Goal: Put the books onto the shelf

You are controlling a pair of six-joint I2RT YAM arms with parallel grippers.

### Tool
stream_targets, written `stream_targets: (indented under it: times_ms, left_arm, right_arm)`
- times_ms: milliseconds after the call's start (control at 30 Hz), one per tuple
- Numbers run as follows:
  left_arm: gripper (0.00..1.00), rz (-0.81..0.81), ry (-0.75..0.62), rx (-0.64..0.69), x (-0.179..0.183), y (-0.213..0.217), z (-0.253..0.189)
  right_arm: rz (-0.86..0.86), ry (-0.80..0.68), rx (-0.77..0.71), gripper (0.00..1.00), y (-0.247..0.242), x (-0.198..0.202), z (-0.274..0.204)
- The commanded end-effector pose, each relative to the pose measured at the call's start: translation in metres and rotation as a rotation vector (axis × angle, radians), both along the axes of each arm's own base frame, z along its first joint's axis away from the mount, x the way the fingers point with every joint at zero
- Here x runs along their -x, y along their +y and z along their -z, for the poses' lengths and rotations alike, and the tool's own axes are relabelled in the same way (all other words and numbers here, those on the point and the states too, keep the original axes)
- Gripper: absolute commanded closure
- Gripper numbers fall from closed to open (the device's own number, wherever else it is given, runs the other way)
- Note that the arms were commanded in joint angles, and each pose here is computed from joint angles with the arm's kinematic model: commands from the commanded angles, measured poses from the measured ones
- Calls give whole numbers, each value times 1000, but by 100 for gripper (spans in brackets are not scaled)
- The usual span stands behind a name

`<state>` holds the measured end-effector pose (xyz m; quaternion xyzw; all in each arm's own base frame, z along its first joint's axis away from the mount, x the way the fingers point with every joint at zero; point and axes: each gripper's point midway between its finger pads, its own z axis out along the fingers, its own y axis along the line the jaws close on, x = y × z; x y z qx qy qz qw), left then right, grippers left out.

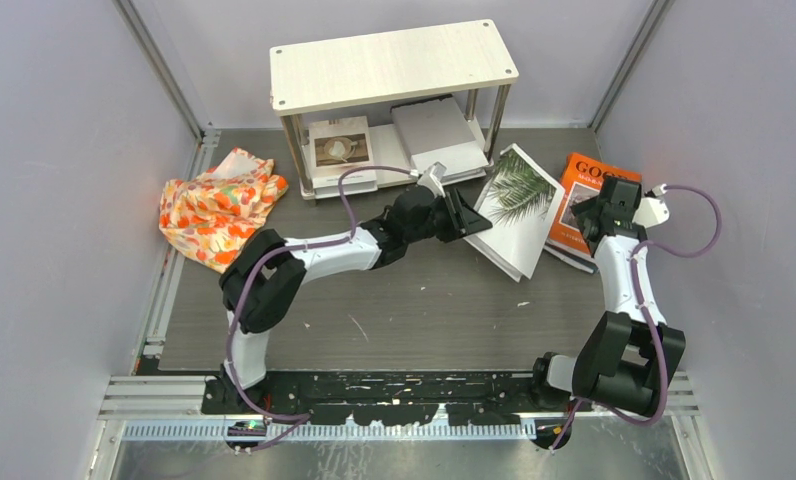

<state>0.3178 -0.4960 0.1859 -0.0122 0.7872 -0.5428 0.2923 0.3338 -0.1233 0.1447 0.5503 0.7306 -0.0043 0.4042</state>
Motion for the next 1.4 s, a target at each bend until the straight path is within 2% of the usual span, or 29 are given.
stream_targets:
  times_ms: [0,533,1000,1367]
  left_arm:
    - [64,-57,-104,159,-5,11,-70]
    - [65,-170,-105,200,13,61,-88]
    - [65,-335,-97,202,26,117,-93]
    - [64,-510,-84,215,21,159,-96]
  right_arm:
    - [23,-65,40,32,-4,-2,-25]
    - [-3,-71,48,32,7,1,-31]
    - [-25,-76,59,32,18,2,-35]
    - [-39,-79,55,32,25,-1,-33]
